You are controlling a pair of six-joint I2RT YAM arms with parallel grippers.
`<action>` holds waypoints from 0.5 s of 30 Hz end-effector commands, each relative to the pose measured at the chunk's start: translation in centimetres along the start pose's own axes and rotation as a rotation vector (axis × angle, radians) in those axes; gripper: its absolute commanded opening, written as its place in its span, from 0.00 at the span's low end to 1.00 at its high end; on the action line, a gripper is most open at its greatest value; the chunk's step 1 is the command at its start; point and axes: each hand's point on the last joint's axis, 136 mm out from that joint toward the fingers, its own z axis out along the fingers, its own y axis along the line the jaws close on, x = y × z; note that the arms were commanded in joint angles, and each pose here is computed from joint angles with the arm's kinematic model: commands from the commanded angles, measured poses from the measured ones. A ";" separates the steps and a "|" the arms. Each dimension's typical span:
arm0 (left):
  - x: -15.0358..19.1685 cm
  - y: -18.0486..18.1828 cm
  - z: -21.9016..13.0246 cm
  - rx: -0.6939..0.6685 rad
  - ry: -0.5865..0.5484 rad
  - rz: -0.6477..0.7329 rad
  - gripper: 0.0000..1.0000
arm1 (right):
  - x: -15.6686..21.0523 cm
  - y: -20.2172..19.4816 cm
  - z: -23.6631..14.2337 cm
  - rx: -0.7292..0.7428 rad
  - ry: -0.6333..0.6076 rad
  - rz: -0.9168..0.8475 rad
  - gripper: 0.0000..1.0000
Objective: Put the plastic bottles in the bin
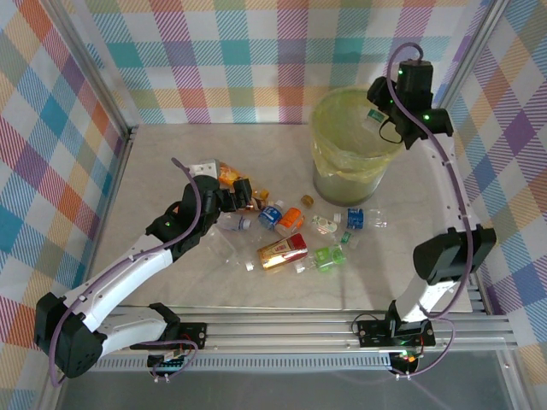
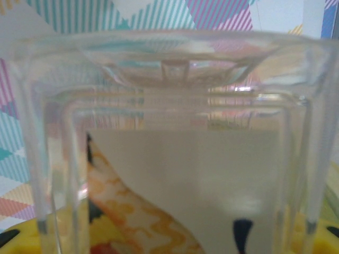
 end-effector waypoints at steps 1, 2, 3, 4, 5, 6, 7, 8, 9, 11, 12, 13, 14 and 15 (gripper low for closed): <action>-0.5 -0.5 -0.4 0.034 -0.023 -0.020 1.00 | 0.4 -0.2 1.0 0.051 -0.002 -0.039 0.49; -0.5 -0.5 -0.5 0.035 -0.024 -0.021 1.00 | 0.9 -0.4 1.3 0.063 0.005 -0.045 0.50; -0.4 -0.5 -0.4 0.034 -0.023 -0.020 1.00 | 1.5 -0.6 1.8 0.077 0.015 -0.052 0.50; -0.4 -0.5 -0.4 0.032 -0.023 -0.020 1.00 | 2.2 -0.9 2.2 0.088 0.023 -0.057 0.51; -0.5 -0.5 -0.4 0.033 -0.024 -0.020 1.00 | 2.6 -1.2 2.4 0.096 0.029 -0.059 0.51; -0.4 -0.5 -0.4 0.031 -0.022 -0.019 1.00 | 3.3 -1.4 2.7 0.102 0.040 -0.064 0.51; -0.5 -0.5 -0.4 0.031 -0.022 -0.020 1.00 | 3.8 -1.6 3.0 0.111 0.048 -0.068 0.51; -0.4 -0.4 -0.4 0.031 -0.020 -0.019 1.00 | 4.3 -1.9 3.2 0.119 0.057 -0.070 0.52; -0.5 -0.5 -0.4 0.032 -0.021 -0.020 1.00 | 4.8 -2.2 3.5 0.128 0.069 -0.077 0.52; -0.5 -0.6 -0.4 0.035 -0.021 -0.020 1.00 | 5.8 -2.8 4.0 0.148 0.094 -0.088 0.52; -0.6 -0.6 -0.5 0.035 -0.023 -0.020 1.00 | 6.4 -3.1 4.3 0.159 0.106 -0.094 0.53; -0.6 -0.6 -0.5 0.034 -0.022 -0.020 1.00 | 6.9 -3.4 4.6 0.170 0.119 -0.101 0.53; -0.6 -0.6 -0.5 0.034 -0.023 -0.019 1.00 | 7.3 -3.8 4.8 0.182 0.127 -0.107 0.53; -0.7 -0.6 -0.5 0.036 -0.023 -0.019 1.00 | 7.8 -4.1 5.1 0.194 0.139 -0.111 0.53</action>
